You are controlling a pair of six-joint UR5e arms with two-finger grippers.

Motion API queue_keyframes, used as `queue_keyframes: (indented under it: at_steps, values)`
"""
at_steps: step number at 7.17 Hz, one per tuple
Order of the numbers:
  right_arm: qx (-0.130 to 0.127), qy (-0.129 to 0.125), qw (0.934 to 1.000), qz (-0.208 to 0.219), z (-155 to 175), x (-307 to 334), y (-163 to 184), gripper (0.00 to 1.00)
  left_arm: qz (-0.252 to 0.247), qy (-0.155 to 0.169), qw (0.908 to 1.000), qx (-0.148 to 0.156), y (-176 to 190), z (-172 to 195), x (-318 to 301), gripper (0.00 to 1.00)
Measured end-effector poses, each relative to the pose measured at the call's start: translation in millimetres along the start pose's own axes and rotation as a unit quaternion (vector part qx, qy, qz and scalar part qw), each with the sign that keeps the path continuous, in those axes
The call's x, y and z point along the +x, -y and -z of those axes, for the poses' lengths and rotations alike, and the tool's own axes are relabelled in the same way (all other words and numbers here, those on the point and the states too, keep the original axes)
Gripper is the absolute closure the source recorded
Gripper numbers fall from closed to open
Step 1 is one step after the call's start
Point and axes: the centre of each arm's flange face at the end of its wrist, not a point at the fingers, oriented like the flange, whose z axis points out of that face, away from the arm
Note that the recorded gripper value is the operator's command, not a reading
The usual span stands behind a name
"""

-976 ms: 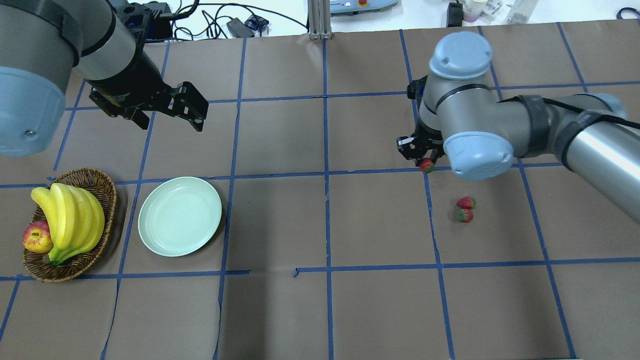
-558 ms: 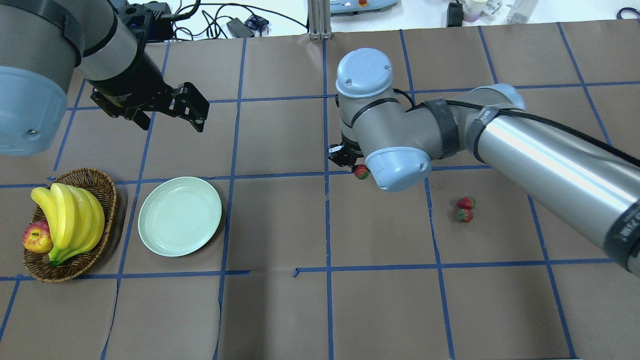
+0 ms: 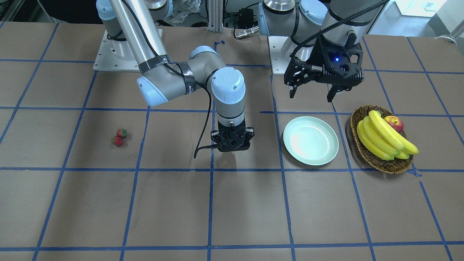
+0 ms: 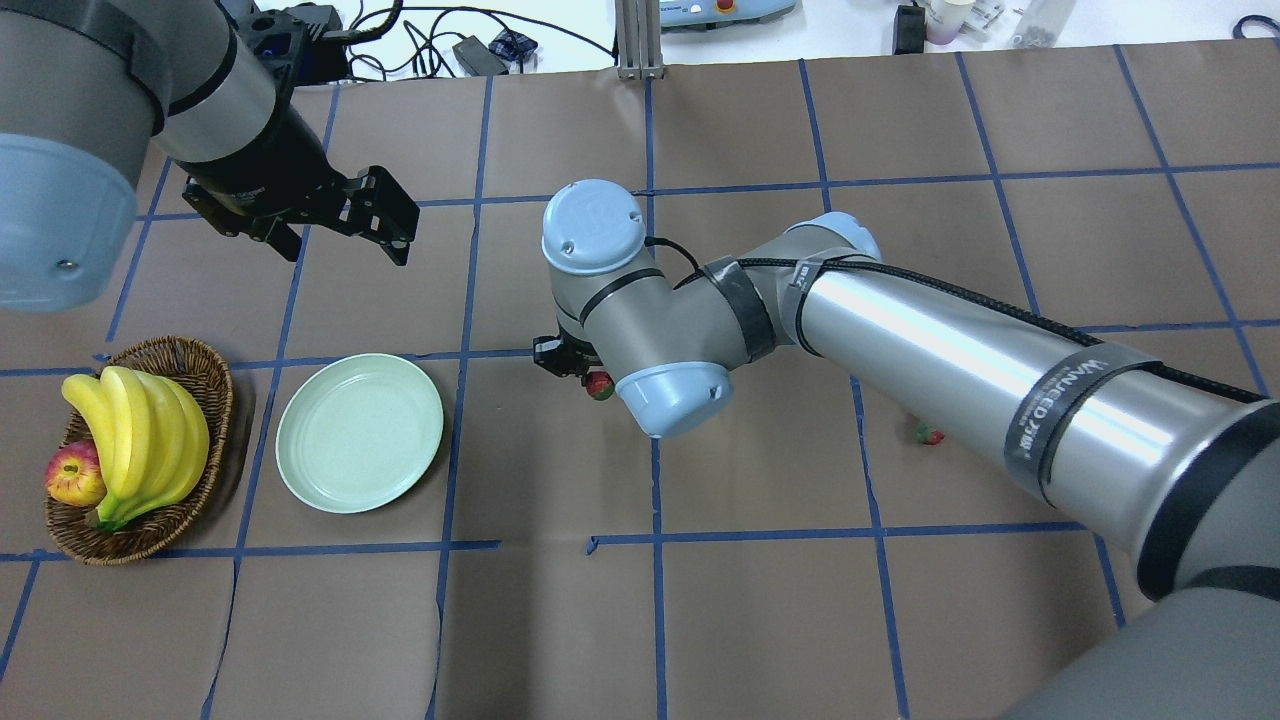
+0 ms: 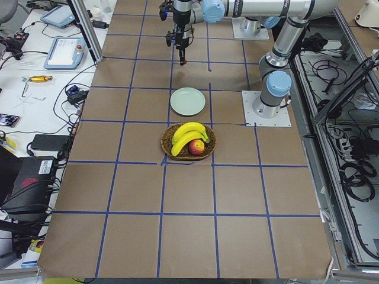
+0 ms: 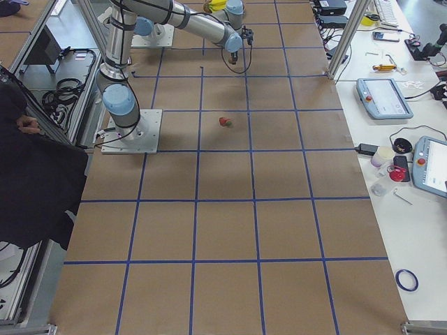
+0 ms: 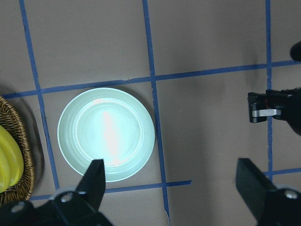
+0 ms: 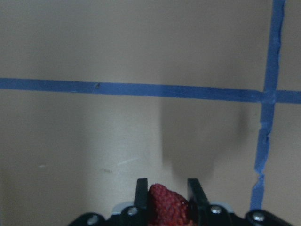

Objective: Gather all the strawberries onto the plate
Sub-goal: 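Carry the strawberry toward the plate and release it mid-table, then return the right gripper to the strawberry pair and grasp one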

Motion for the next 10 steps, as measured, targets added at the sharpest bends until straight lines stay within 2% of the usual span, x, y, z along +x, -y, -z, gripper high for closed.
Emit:
queue_keyframes:
  at_steps: [1,4,6,7,8,9,10]
  values:
    - [-0.007,0.006,1.0000,-0.001,-5.9,-1.4,-2.7,0.02,0.000,0.000,1.0000,0.000,-0.2,0.4,0.0,0.00]
    - [0.008,0.016,0.9996,-0.021,-13.0,1.2,-7.8,0.00,0.000,0.000,1.0000,0.001,-0.4,0.8,0.0,0.00]
    - [0.033,0.011,0.9993,-0.017,9.3,10.9,-2.6,0.00,0.000,0.001,1.0000,0.001,-0.8,1.6,-0.1,0.00]
    - [0.046,-0.009,0.9989,-0.007,27.6,28.6,5.4,0.00,0.000,0.002,1.0000,0.002,-1.1,2.3,-0.2,0.00]
    - [0.042,-0.037,0.9984,-0.005,39.6,57.0,16.2,0.00,0.000,0.002,1.0000,0.002,-1.3,2.6,-0.3,0.00]
    - [0.027,-0.061,0.9978,-0.002,50.3,97.8,29.8,0.00,0.000,0.002,1.0000,0.002,-1.2,2.3,-0.2,0.00]
    - [0.006,-0.074,0.9972,0.005,62.2,145.5,41.7,0.00,0.000,0.002,1.0000,0.002,-1.0,1.8,-0.2,0.00]
